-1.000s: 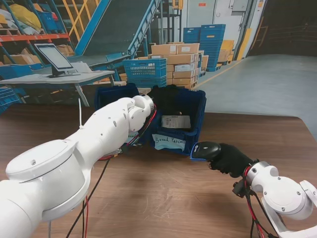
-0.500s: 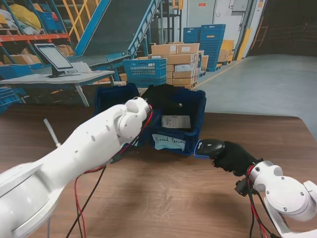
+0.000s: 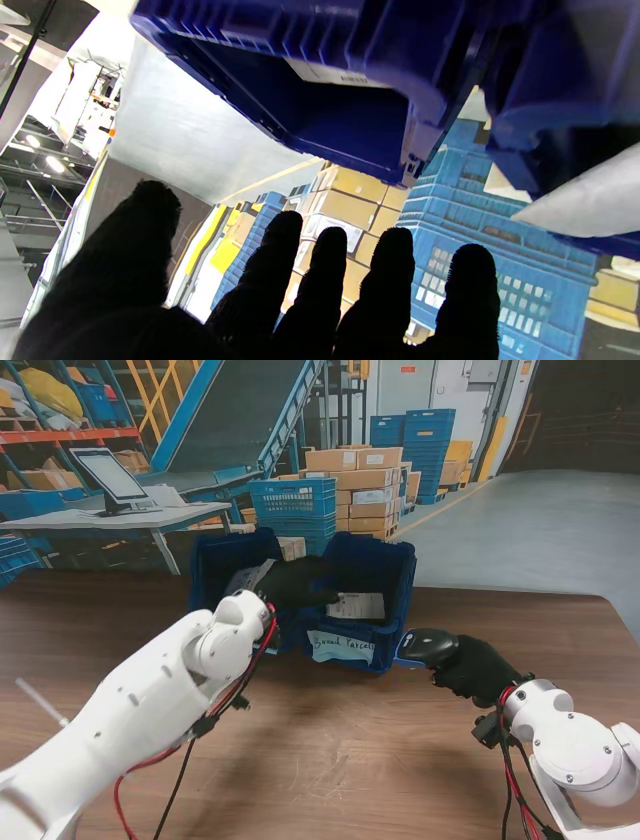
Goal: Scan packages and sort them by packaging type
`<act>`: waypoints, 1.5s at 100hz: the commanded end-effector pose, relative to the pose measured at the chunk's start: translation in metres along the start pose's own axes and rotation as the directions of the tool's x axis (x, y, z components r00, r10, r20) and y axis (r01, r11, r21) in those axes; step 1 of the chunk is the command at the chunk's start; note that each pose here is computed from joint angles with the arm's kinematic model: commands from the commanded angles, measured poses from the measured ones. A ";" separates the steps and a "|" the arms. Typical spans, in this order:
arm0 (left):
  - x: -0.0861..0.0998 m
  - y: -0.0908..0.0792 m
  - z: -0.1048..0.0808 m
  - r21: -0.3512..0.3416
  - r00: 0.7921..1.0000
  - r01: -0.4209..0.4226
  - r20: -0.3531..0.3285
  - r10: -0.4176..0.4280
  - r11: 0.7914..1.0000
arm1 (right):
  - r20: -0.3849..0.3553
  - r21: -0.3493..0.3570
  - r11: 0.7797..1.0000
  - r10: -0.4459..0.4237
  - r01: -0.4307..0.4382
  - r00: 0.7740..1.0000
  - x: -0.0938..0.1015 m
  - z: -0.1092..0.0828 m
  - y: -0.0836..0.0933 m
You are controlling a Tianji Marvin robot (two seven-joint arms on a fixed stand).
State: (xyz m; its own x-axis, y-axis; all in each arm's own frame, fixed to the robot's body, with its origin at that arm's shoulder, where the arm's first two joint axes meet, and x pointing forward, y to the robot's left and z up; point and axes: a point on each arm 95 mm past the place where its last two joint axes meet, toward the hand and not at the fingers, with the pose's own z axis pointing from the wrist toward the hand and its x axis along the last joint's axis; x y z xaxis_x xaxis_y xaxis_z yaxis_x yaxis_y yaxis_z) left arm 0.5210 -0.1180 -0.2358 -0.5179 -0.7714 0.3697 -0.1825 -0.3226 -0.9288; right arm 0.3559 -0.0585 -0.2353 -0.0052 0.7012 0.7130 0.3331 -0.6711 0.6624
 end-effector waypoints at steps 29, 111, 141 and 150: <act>0.007 0.030 -0.053 -0.007 0.999 0.043 -0.025 -0.043 0.999 | 0.023 0.009 1.000 -0.027 0.027 0.999 0.000 0.001 -0.005; 0.001 0.063 -0.124 0.021 0.987 0.161 -0.009 -0.161 0.987 | 0.190 0.041 0.999 -0.031 0.023 0.981 -0.040 0.035 -0.006; -0.008 0.070 -0.138 0.035 0.979 0.201 0.011 -0.202 0.979 | 0.258 0.027 0.999 -0.029 0.023 0.966 -0.051 0.066 -0.007; -0.011 0.072 -0.139 0.033 0.976 0.215 0.010 -0.216 0.976 | 0.272 0.024 0.999 -0.046 0.040 0.961 -0.052 0.076 -0.007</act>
State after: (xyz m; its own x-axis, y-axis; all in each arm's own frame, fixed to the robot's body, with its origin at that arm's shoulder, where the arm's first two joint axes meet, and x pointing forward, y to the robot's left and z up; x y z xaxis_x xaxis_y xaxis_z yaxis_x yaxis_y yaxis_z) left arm 0.3992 -0.0566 -0.3050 -0.4592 -0.6966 0.5512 -0.2375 -0.5016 -0.8318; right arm 0.4204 -0.0770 -0.2958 0.2351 0.7703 0.5928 0.3540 -0.6359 0.6858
